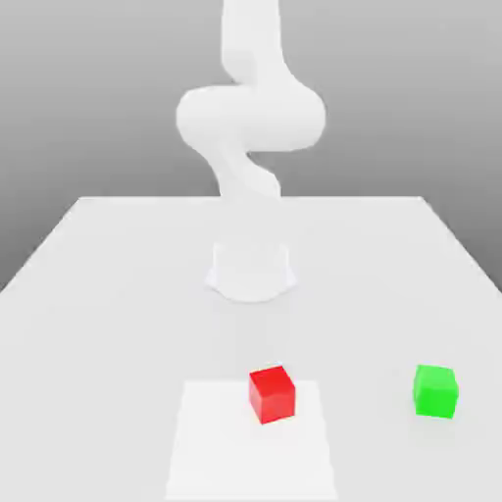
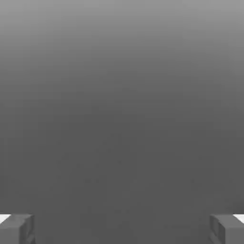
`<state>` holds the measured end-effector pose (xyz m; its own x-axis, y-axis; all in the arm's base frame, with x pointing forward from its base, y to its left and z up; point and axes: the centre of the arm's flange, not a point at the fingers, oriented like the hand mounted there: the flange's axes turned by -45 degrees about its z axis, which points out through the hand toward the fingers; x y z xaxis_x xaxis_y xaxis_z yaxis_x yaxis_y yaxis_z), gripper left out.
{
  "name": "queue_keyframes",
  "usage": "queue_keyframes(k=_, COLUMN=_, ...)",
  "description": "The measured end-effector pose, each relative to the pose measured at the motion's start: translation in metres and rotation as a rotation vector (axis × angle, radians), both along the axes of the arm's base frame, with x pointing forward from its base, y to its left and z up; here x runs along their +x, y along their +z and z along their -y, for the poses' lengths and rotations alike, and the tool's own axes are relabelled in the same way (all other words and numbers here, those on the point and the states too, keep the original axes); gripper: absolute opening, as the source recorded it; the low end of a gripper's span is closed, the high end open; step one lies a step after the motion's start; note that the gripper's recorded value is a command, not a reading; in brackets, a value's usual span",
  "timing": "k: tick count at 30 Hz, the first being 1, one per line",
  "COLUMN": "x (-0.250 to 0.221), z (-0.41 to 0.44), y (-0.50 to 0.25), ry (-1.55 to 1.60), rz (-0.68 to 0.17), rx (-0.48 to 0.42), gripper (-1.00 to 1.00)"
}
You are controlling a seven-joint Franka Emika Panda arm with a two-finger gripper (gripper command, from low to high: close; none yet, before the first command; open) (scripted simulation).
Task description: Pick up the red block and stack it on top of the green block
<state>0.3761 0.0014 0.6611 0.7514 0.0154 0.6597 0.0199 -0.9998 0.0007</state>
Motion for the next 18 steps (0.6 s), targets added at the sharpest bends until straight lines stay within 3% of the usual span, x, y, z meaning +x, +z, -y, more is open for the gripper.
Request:
queue_keyframes(k=4, x=0.040, z=-0.006, y=-0.099, ry=0.060, rz=-0.150, rx=-0.024, gripper=0.00)
queue_keyframes(k=9, x=0.054, z=-0.015, y=-0.224, ry=0.138, rz=-0.334, rx=-0.057, gripper=0.00)
queue_keyframes(k=18, x=-0.011, z=-0.028, y=-0.444, ry=0.299, rz=-0.688, rx=-0.126, gripper=0.00)
